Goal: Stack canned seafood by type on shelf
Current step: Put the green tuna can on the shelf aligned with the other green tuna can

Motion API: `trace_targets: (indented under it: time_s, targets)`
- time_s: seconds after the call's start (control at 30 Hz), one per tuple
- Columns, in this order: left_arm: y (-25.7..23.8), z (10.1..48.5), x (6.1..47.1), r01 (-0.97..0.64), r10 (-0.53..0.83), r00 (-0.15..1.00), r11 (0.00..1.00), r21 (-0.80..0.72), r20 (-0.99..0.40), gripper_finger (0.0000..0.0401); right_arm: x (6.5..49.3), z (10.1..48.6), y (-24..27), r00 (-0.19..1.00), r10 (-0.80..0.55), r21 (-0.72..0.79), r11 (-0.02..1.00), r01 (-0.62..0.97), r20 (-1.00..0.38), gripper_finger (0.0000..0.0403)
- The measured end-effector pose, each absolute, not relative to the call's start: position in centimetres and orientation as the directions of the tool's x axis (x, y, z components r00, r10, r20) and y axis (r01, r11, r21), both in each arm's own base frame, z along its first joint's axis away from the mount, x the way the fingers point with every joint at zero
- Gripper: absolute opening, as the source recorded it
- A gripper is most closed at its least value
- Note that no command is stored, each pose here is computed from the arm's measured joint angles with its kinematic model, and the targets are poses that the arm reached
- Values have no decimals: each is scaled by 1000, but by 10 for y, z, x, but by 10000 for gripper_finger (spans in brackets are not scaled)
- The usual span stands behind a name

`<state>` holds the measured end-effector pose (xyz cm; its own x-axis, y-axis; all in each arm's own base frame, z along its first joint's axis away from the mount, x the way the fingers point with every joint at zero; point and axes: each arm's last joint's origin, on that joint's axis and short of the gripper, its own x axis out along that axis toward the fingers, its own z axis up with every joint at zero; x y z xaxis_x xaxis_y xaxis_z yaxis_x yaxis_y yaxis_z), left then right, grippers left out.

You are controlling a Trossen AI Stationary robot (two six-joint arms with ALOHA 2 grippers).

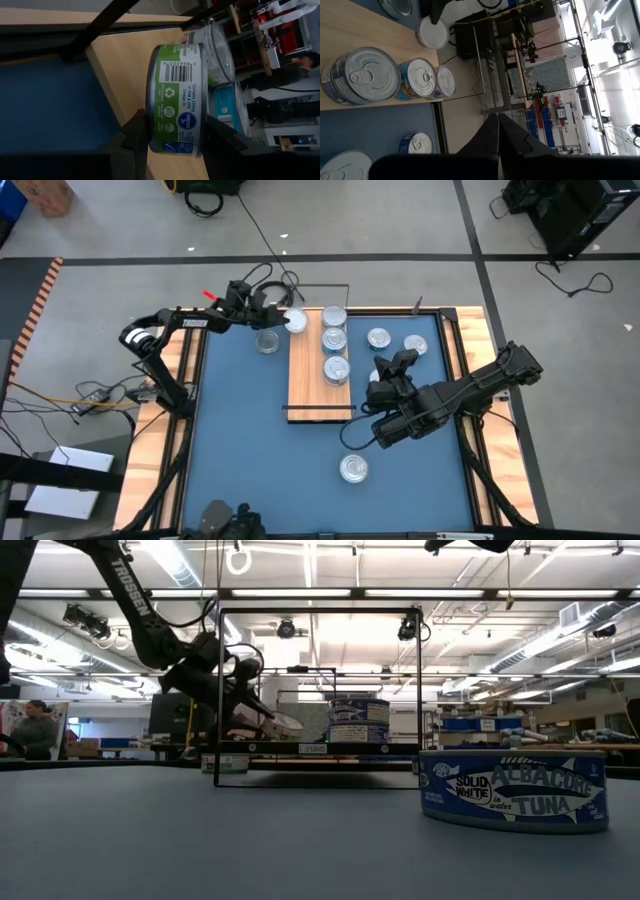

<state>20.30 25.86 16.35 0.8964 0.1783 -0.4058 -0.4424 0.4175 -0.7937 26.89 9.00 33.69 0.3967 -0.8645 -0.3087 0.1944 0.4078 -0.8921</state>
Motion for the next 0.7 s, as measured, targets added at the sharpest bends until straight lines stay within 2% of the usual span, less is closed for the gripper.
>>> trace_targets:
  time_s: [0.7]
  targets:
    - [254,163,210,-503,245,863,488,-713,-442,165,269,337,89,393,-866,-893,407,194,-309,6]
